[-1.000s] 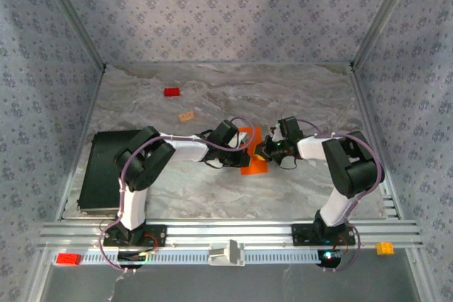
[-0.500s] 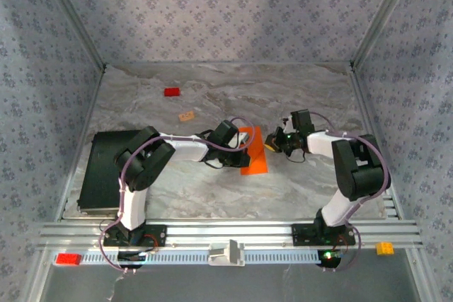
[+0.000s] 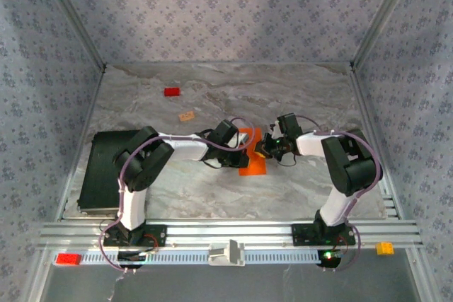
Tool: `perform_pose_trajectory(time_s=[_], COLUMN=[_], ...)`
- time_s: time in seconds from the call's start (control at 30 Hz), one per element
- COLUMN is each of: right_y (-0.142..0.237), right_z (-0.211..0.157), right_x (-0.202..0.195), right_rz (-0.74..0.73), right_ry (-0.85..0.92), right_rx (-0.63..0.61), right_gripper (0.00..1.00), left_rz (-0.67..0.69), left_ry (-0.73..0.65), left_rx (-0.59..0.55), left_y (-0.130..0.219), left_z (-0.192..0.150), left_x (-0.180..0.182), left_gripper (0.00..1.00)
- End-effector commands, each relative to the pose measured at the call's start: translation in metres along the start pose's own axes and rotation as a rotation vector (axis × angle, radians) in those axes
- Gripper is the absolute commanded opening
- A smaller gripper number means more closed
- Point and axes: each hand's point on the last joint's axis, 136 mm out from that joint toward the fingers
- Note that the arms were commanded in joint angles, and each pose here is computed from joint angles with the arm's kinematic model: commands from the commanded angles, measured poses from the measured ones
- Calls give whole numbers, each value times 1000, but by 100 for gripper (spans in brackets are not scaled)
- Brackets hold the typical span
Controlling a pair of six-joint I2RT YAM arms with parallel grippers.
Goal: Fold a paper plane with a square sheet of paper (pick it up from the middle)
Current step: Fold the triangle a second time at the center of the table.
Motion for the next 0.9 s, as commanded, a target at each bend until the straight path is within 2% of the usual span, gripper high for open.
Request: perform_pose_trajectory(time_s=[0.0, 0.17, 0.33, 0.53, 0.7, 0.87], right_y=[-2, -2, -2, -4, -4, -4], right_z=[-19, -20, -20, -22, -23, -23], right_x=[-35, -35, -35, -38, -40, -42], right_rz=[-111, -114, -114, -119, -122, -127], right_ry=[-83, -85, -87, -93, -96, -96], right_rx=[24, 19, 17, 21, 23, 25], right_gripper=[0, 0, 0, 0, 0, 0], left_rz=[-7, -54, -56, 26, 87, 77], left_ry=[19, 9, 31, 63, 57, 29], left_rx=[16, 4, 3, 44, 63, 58], left_y=[10, 10, -1, -16, -15, -6], left_z=[3, 15, 21, 8, -6, -10], left_x=[-10, -27, -25, 0, 15, 6], left_gripper=[2, 4, 5, 5, 5, 7])
Point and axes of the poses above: each hand's point on the last joint's axis, 136 mm out from that joint toward the fingers, its own y axis back along the fingers, its own x axis along the line the jaws close on, z = x × y, and after that the axes turned 8 degrees about y, right-handed
